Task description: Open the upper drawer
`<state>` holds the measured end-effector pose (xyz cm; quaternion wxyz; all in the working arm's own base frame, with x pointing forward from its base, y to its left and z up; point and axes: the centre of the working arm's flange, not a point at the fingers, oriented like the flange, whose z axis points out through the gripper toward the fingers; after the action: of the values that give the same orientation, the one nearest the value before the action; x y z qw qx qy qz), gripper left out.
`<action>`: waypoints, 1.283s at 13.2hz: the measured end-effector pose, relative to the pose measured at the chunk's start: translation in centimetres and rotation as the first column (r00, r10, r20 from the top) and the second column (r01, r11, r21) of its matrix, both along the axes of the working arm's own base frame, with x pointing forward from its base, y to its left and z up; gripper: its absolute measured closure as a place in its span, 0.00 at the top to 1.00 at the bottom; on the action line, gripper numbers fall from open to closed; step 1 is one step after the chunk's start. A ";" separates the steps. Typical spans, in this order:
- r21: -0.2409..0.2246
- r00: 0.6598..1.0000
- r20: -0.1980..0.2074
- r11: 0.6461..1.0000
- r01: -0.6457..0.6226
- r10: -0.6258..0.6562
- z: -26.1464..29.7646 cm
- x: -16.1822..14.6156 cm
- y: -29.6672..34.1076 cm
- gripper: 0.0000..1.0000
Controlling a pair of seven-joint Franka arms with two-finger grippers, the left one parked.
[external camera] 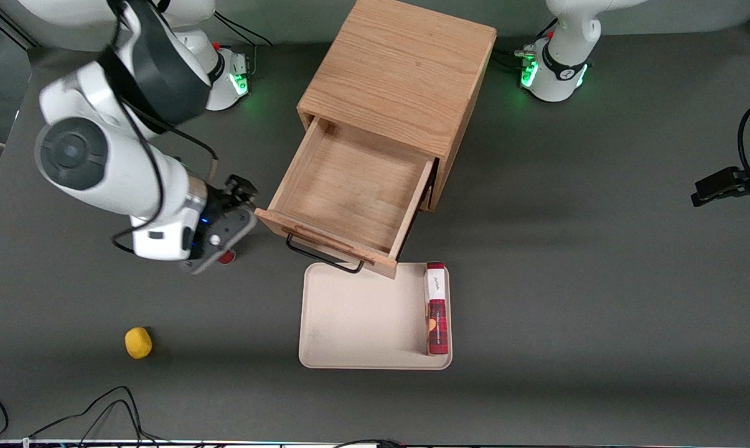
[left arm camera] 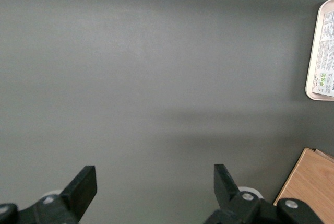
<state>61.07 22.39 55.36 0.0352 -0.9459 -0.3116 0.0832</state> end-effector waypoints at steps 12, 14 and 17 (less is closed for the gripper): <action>-0.124 0.800 0.002 0.794 0.595 -0.600 5.5 -3.1 -16.9 1.00; -0.099 0.788 0.045 0.782 0.616 -0.615 4.5 -2.5 -16.9 1.00; -0.040 0.757 0.108 0.758 0.651 -0.644 4.0 -3.3 -17.2 1.00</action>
<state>57.75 5.21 59.35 0.0128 -0.9986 0.0367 0.0361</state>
